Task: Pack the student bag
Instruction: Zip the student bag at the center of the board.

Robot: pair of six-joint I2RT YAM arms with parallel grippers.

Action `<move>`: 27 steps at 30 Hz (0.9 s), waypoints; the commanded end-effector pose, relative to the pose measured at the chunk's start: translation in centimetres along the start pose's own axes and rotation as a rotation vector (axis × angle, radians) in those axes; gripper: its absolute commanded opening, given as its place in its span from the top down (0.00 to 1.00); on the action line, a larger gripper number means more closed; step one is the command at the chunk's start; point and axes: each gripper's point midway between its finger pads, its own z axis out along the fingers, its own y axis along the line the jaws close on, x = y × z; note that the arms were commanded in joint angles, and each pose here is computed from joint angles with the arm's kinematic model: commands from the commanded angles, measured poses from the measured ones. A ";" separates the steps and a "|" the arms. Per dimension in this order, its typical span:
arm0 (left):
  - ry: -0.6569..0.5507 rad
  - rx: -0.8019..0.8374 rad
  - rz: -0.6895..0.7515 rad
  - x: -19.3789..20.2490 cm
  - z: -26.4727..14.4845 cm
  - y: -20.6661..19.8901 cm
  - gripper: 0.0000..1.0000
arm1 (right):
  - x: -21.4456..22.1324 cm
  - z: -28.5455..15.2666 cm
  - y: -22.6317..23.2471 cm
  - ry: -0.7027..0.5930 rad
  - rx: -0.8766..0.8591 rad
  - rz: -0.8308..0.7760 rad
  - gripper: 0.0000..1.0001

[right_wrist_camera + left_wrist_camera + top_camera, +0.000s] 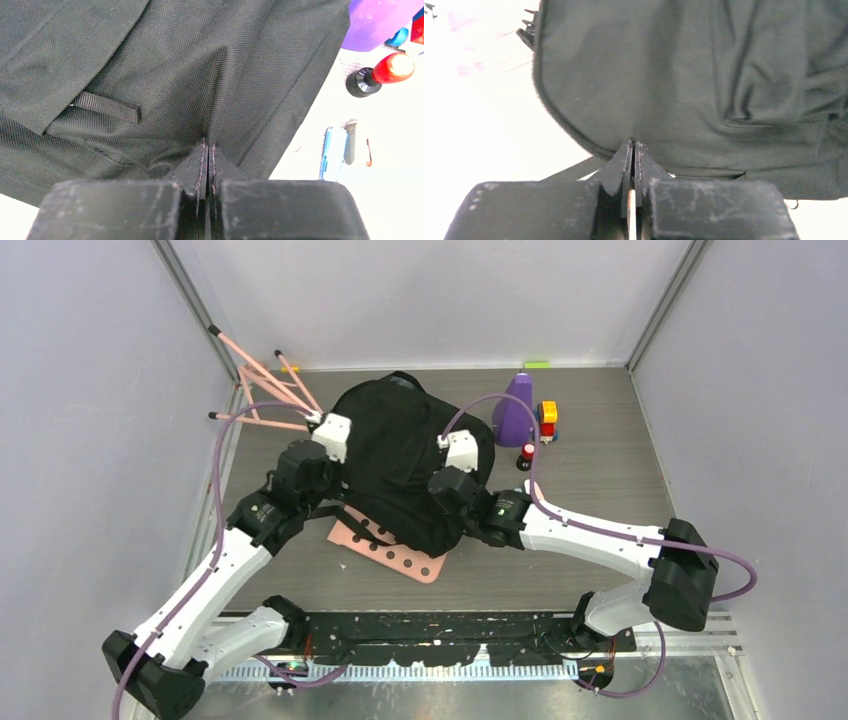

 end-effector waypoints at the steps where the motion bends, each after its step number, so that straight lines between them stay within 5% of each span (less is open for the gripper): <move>1: -0.209 -0.075 -0.181 -5.0 -0.1 4.1 1.00 | -0.9 -0.6 -4.4 -0.042 0.126 0.001 0.99; 11: -0.333 -0.097 -0.269 -9.4 1.8 8.5 1.00 | -1.1 -0.3 -4.2 -0.034 0.058 0.023 0.99; 13: -0.354 0.009 -0.238 -10.4 1.6 6.8 1.00 | -1.8 -0.7 -3.7 -0.035 0.020 0.015 0.85; 14: -0.362 0.075 -0.221 -10.8 1.3 5.7 1.00 | -2.4 -0.9 -3.5 -0.043 0.003 0.005 0.63; 17: -0.351 0.255 -0.185 -10.8 0.5 2.5 1.00 | -5.1 -2.4 -1.8 -0.098 -0.121 -0.016 0.31; 27: -0.325 0.329 -0.206 -9.9 -0.7 1.1 1.00 | -10.8 -6.8 8.1 -0.338 -0.612 -0.171 0.26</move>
